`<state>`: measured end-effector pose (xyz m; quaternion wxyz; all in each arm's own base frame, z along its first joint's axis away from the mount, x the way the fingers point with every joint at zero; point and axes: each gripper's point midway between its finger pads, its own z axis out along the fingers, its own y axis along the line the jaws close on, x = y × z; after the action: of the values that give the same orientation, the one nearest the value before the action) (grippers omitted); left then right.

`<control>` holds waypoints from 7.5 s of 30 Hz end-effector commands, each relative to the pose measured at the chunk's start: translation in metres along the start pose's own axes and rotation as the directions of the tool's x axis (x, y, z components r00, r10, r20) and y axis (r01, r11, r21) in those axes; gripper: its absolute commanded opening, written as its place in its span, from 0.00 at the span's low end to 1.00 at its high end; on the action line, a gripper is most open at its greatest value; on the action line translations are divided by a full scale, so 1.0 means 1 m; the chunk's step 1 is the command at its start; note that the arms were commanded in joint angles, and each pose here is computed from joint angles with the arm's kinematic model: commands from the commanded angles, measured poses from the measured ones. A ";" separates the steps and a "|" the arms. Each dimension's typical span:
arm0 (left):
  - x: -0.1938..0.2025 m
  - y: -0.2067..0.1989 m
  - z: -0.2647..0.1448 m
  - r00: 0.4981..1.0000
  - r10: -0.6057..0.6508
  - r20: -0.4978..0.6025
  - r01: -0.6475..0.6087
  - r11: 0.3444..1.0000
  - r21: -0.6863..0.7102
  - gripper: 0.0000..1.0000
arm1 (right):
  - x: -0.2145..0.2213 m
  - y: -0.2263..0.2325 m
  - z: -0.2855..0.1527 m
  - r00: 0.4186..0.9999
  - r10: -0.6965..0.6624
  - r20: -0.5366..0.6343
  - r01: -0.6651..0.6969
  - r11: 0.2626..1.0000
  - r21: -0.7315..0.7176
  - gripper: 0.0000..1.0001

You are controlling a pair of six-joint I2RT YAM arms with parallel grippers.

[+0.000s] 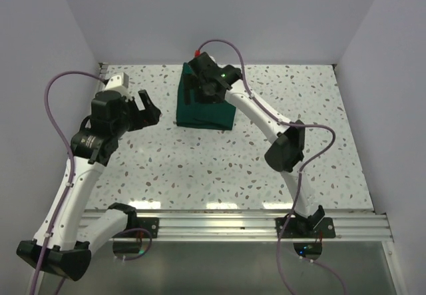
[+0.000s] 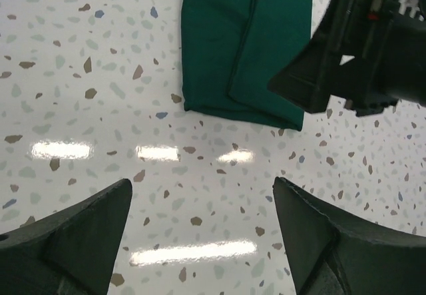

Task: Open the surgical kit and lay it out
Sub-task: Open the surgical kit at the center of the board.

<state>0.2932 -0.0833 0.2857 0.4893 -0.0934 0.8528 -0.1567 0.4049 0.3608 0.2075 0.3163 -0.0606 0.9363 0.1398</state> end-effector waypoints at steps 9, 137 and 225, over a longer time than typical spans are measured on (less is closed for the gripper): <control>0.040 0.016 -0.047 0.995 -0.002 -0.098 -0.001 1.000 -0.026 0.88 | 0.009 -0.005 0.067 0.999 0.033 0.000 -0.033 0.995 0.098 0.74; 0.045 -0.070 0.247 0.949 0.190 -0.253 -0.265 0.913 -0.311 0.00 | 0.132 -0.282 -0.122 0.963 0.269 -0.027 -0.222 0.844 0.489 0.98; 0.173 0.076 0.186 0.897 -0.218 -0.385 0.051 0.916 -0.398 0.00 | 0.004 -0.265 -0.032 0.938 0.337 0.080 -0.345 0.888 0.303 0.98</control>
<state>0.3800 -0.0990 0.0220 0.2553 -0.2557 0.9318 -0.0356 0.4117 0.0825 0.1529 0.2773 0.1471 0.9495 0.0046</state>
